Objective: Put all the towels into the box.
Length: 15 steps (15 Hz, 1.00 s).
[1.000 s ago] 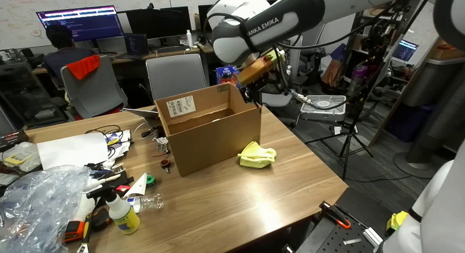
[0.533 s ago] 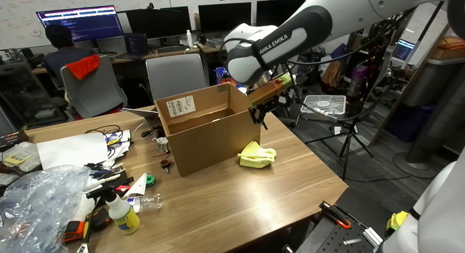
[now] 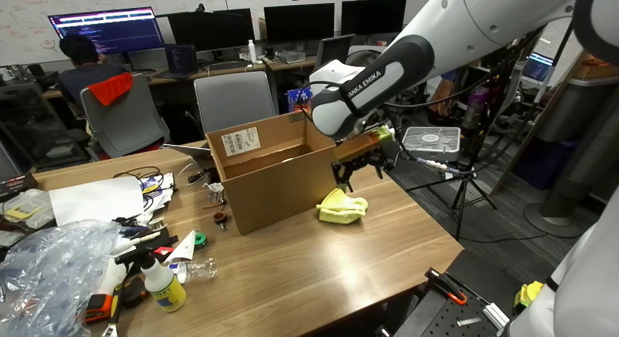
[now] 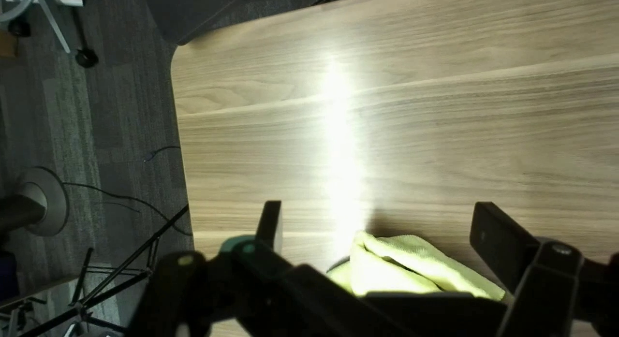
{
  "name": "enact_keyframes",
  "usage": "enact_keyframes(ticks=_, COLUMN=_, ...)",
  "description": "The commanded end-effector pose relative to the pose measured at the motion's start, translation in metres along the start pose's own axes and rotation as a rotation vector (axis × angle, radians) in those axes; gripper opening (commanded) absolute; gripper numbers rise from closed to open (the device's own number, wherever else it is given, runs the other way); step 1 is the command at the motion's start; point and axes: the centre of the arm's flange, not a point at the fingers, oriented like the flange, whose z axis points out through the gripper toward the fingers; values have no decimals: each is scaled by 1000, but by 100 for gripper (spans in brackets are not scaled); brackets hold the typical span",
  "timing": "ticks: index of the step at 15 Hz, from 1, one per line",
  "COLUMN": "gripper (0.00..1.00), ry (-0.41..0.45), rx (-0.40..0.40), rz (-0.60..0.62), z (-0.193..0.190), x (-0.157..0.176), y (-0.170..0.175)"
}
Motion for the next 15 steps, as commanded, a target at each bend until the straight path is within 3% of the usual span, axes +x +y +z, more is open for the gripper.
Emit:
enact_keyframes(ticks=1, gripper=100, ry=25, rx=66, rz=-8, z=20, x=9, y=-5)
enact_keyframes(ticks=15, gripper=100, ry=133, rx=118, rz=5, z=86, x=55, y=-10)
